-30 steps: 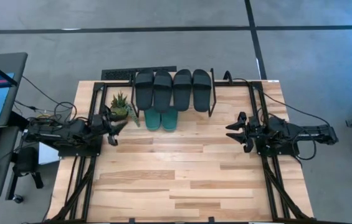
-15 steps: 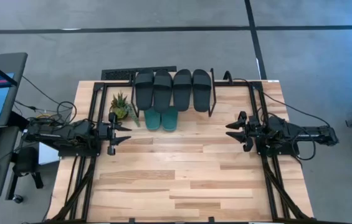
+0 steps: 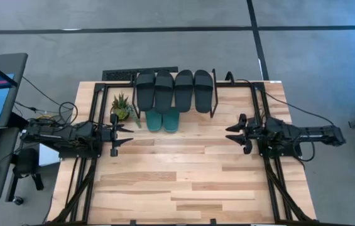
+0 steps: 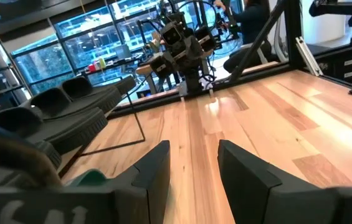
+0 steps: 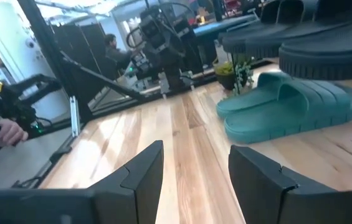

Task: Pick and place slides into the shelf
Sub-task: Return to Home Position

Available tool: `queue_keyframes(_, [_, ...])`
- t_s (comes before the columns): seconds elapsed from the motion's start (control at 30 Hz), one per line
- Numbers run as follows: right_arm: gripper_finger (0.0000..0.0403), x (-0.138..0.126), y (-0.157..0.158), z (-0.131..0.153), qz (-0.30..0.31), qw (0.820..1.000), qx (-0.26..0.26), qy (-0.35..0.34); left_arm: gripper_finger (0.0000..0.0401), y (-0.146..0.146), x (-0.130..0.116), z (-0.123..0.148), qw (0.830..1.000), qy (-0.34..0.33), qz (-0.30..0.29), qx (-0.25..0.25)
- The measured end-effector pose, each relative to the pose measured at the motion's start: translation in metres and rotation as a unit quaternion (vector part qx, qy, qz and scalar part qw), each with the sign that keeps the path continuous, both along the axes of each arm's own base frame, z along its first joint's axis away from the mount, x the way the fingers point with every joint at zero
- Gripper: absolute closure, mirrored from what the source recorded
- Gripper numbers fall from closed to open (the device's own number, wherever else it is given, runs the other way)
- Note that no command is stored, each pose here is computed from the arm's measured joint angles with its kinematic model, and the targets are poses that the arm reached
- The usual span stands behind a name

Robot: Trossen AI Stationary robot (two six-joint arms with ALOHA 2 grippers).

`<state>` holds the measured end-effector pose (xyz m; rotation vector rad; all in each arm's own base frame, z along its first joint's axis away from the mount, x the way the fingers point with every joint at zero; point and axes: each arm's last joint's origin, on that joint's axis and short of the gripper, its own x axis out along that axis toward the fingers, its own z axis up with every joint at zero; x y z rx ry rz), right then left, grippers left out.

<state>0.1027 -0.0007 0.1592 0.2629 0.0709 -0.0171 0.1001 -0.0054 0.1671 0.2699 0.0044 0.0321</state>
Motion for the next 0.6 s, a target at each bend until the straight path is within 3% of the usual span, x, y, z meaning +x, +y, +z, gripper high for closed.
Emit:
queue_keyframes(0.37, [0.0236,0.003,0.001,-0.004,0.009,1.0,0.004,0.024,0.0276,0.0,0.0,0.0,1.0,0.001,0.0,-0.026])
queue_keyframes(0.43, [0.0234,0.003,0.005,0.001,0.058,0.998,-0.03,-0.002,0.0276,0.0,0.0,0.0,1.0,0.001,0.0,-0.028])
queue_keyframes(0.53, [0.0234,0.001,0.014,0.006,0.169,0.98,-0.094,-0.042,0.0276,0.0,0.0,0.0,1.0,0.001,0.0,-0.022])
queue_keyframes(0.6, [0.0234,-0.001,0.017,0.003,0.201,0.974,-0.104,-0.033,0.0276,0.0,0.0,0.0,1.0,0.001,0.0,-0.023])
